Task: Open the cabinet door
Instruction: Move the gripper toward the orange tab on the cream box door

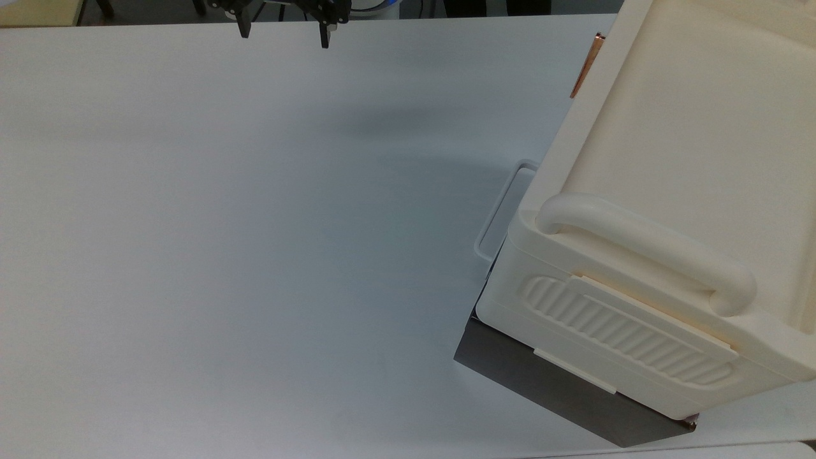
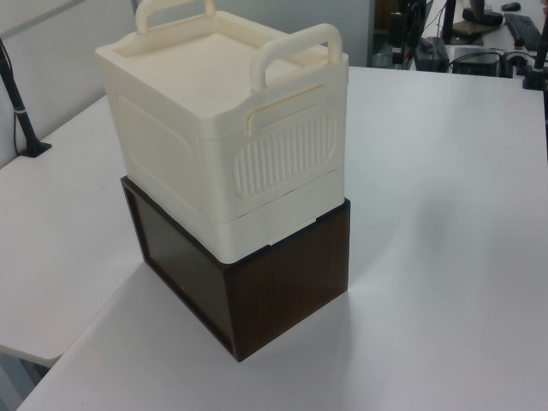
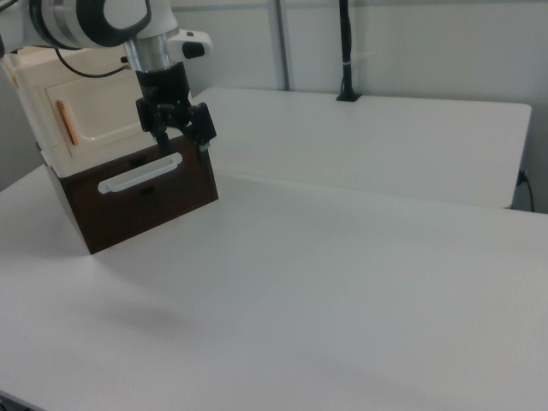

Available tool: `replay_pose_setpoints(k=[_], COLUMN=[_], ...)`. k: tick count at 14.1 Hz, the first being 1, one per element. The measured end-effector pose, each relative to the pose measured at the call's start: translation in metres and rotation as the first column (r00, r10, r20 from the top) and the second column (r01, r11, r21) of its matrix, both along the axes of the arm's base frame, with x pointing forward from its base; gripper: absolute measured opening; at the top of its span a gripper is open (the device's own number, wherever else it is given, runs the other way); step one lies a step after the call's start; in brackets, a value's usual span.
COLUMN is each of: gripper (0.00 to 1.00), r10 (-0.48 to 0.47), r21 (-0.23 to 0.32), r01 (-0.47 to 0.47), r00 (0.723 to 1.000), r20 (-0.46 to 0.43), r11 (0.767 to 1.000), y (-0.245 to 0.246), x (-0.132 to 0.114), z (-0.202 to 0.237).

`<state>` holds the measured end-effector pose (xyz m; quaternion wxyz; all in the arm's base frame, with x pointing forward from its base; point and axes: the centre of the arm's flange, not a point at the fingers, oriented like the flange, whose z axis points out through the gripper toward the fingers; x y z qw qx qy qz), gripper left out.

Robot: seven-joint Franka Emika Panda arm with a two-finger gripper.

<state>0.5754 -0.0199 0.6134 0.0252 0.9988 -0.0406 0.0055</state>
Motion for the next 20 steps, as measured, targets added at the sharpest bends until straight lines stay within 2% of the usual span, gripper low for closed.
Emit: replay_pose_setpoints(k=[11,14,17,20], gripper=[1.0,1.0,1.0,1.0], r10=[-0.013,0.005,0.136,0.336], r21=[0.002,0.029,0.071,0.07], r01=[0.013,-0.005,-0.14,-0.344], r00=[1.0,1.0,0.989,0.936], r20=[0.001,0.008,0.062,0.107], r11=[1.0,1.0,0.988,0.936], y=[-0.007,0.0,0.043,0.109], x=[0.0,0.0,-0.001,-0.009], z=[0.0,0.004,0.028,0.048])
